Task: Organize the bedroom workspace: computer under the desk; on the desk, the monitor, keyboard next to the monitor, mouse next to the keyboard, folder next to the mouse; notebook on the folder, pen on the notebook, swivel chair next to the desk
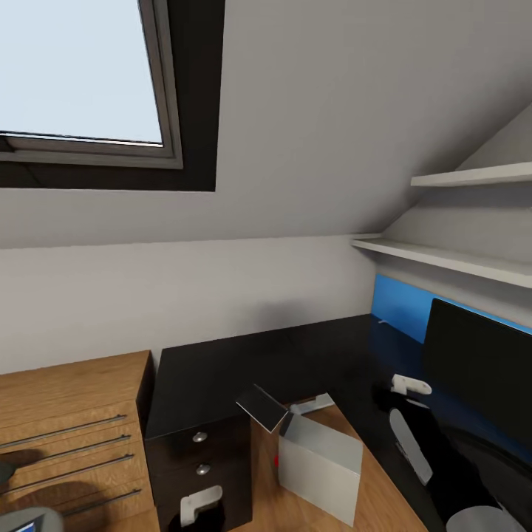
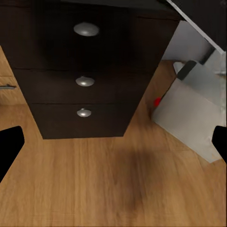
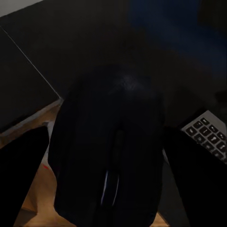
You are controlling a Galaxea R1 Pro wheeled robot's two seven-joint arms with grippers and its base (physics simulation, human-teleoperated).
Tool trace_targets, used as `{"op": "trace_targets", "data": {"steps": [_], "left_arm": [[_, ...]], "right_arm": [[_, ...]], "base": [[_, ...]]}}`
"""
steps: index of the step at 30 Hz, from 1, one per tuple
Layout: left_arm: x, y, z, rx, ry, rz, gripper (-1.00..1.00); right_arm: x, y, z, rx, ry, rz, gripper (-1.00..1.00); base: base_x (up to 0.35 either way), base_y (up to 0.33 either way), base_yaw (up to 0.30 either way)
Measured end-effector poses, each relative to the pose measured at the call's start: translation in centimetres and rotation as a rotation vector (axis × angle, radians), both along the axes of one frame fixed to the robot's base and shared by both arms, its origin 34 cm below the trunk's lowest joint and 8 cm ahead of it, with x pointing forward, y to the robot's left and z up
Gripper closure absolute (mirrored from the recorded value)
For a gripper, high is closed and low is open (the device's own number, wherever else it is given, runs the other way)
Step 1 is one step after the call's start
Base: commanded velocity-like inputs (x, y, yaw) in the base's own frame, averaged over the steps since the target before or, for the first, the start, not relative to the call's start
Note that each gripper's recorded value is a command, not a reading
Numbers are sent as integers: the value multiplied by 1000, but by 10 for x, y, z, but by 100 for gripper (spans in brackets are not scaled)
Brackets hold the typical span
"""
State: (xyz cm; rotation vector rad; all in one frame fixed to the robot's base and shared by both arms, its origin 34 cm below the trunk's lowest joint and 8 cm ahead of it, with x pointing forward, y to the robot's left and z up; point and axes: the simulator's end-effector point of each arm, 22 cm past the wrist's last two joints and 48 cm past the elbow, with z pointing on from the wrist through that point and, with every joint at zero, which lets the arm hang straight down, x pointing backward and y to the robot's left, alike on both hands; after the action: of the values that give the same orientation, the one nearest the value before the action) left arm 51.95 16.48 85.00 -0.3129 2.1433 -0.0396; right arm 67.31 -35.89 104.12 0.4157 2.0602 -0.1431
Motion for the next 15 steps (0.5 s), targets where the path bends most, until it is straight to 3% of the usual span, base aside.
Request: {"op": "trace_targets", "data": {"steps": [4, 5, 10, 15], "left_arm": [[10, 0, 33, -27, -78, -33, -100], [1, -5, 54, -51, -124, -79, -100], [-20, -18, 82, -78, -174, -174, -100], [-28, -26, 86, -83, -181, -210, -100]], "right_arm": [[-4, -5, -23, -1, 33, -17, 100], [-6, -8, -32, -1, 37, -29, 100], [-13, -16, -62, -2, 79, -56, 100], [-17, -22, -75, -10, 93, -73, 100]], "base": [[0, 0, 0], [0, 0, 0], [7, 0, 0], [201, 0, 0]]}}
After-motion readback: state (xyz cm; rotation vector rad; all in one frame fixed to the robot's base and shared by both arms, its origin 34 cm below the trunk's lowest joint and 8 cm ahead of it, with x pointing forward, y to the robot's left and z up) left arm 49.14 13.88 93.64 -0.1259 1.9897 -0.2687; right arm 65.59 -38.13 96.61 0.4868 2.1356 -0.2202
